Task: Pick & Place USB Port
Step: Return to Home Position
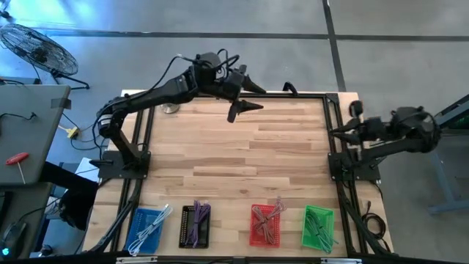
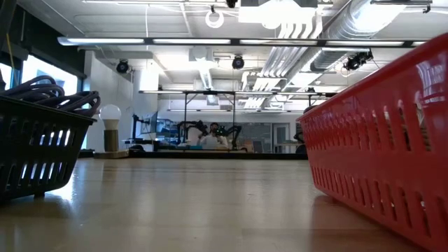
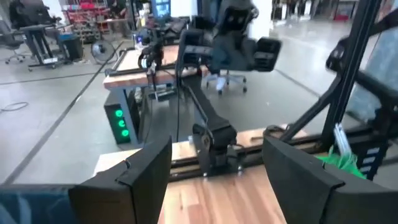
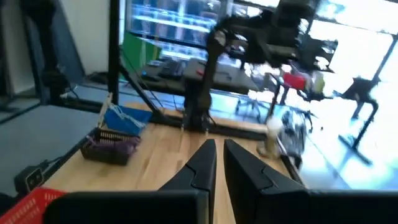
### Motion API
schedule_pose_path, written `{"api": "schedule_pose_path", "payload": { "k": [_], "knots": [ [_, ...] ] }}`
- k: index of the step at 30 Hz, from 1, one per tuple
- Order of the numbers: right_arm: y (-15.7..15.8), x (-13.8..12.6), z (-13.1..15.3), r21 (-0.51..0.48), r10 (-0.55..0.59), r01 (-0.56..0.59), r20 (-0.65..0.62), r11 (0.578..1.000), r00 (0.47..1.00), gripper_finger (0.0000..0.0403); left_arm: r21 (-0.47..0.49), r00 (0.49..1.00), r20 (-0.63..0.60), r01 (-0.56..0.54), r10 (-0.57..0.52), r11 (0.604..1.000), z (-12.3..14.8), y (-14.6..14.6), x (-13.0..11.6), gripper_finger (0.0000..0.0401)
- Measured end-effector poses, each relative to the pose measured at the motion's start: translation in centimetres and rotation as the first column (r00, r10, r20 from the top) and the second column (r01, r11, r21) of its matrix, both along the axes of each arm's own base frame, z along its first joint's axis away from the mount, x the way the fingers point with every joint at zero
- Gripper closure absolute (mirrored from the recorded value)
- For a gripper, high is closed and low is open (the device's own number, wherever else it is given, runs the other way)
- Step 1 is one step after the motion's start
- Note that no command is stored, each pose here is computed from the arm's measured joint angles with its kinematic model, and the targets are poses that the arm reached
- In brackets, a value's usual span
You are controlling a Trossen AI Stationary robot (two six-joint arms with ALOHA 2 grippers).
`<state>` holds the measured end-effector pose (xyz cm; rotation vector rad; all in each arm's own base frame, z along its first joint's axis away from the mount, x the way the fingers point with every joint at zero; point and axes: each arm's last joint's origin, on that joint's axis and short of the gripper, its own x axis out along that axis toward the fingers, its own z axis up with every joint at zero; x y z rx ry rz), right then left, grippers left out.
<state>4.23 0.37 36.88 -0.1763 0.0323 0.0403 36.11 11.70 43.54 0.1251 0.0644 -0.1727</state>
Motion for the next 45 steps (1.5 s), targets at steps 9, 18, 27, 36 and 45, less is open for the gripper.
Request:
{"api": "schedule_pose_path", "payload": {
  "k": [9, 18, 27, 36, 45],
  "knots": [
    [-1.1, -5.5, -3.0, 0.189, -0.02, 0.002, 0.096, 0.982, 0.995, 0.0378, -0.132, 0.997, -0.003, -0.078, 0.078, 0.988, -4.6, 3.3, -0.1, 0.0157],
    [-0.3, -1.7, -6.7, 0.202, 0.007, -0.015, 0.039, 0.979, 0.999, 0.0376, -0.242, 0.991, -0.096, -0.112, 0.091, 0.964, -12.6, 4.2, -0.8, 0.0157],
    [0.2, 0.9, -8.7, 0.181, 0.005, -0.021, 0.086, 0.983, 0.996, 0.0375, -0.302, 0.989, -0.141, -0.091, 0.05, 0.949, -16.7, 3.3, -1.6, 0.0157],
    [0.4, 1.1, -9.5, 0.182, 0.056, -0.072, 0.094, 0.981, 0.994, 0.038, -0.283, 0.985, -0.167, -0.083, 0.036, 0.956, -20.7, 2.6, -3.1, 0.0157],
    [0.4, 1.6, -11.0, 0.21, 0.006, -0.023, 0.08, 0.977, 0.997, 0.0383, -0.337, 0.978, -0.206, -0.107, 0.038, 0.935, -22.7, 0.0, -8.4, 0.0157]
  ]
}}
